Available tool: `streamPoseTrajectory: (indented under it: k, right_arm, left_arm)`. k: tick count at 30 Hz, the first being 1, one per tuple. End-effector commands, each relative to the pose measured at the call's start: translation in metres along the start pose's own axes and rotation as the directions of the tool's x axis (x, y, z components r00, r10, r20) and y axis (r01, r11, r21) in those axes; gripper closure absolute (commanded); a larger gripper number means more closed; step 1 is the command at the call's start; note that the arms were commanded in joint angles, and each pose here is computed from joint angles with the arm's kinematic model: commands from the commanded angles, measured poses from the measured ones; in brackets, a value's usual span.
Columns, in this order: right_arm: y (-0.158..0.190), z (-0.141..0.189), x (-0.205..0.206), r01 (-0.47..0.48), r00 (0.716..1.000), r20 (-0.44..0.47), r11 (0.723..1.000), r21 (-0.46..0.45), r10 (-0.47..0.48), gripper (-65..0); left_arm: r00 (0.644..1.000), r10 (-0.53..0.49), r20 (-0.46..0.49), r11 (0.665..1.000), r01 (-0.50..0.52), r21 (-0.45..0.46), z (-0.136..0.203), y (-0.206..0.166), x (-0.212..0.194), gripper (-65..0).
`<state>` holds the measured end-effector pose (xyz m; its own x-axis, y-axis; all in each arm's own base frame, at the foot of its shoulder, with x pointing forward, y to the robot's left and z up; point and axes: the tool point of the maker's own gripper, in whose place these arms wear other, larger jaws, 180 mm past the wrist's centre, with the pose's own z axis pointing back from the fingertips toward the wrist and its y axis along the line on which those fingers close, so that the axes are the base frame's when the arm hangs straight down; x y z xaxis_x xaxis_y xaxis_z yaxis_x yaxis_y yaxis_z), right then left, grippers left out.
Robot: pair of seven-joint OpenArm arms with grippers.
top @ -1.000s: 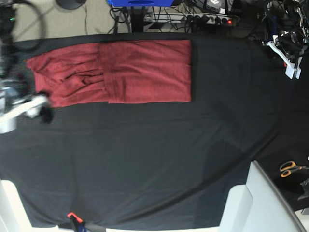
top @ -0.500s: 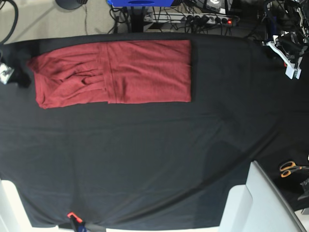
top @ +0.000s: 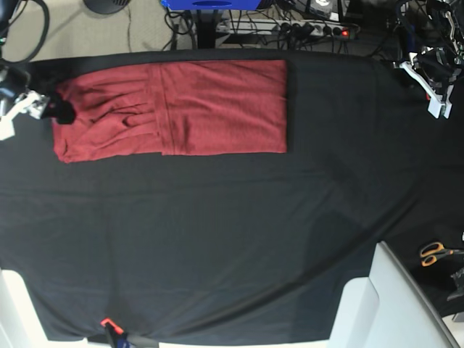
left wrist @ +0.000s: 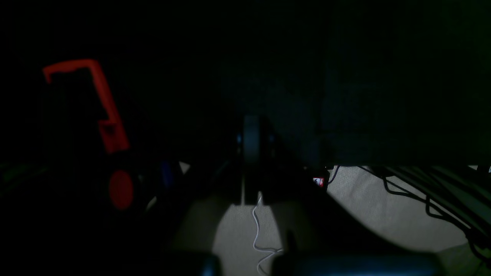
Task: Fold the T-shirt properly
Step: 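Move the right gripper past the shirt's end and lower it, then grasp the shirt's end with the right gripper and lift it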
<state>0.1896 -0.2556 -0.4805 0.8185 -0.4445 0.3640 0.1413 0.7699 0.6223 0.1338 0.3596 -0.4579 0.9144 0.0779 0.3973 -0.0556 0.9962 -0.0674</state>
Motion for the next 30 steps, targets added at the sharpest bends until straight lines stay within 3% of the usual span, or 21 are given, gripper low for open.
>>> streamPoseTrajectory:
  k: [1, 12, 20, 26, 30]
  right_arm:
    - [-0.004, -0.001, -0.015, -0.011, 0.997, -0.071, 1.000, -0.023, 0.009, -61.2]
    - [0.024, -0.026, -0.046, -0.045, 0.982, -0.179, 0.998, 0.050, 0.053, -61.1]
    - [0.036, -0.036, -0.059, -0.027, 0.980, -0.196, 0.997, 0.078, 0.042, -60.8]
    - [0.051, -0.045, -0.067, -0.076, 0.966, -0.238, 0.990, 0.119, 0.102, -44.3]
    - [0.055, -0.048, -0.061, -0.081, 0.967, -0.230, 0.989, 0.126, 0.108, -42.5]
  left_arm:
    - [1.000, -0.024, 0.016, 1.000, 0.023, 0.015, 0.008, 0.007, 0.005, 0.0]
    - [1.000, -0.023, 0.007, 1.000, 0.022, 0.016, 0.009, 0.008, 0.000, 0.0]
    - [1.000, -0.011, 0.009, 1.000, 0.011, 0.008, 0.007, 0.004, -0.002, 0.0]
    - [1.000, -0.008, 0.011, 1.000, 0.008, 0.001, 0.005, 0.001, -0.002, 0.0]
    - [1.000, -0.008, 0.011, 1.000, 0.008, 0.001, 0.005, 0.001, -0.002, 0.0]
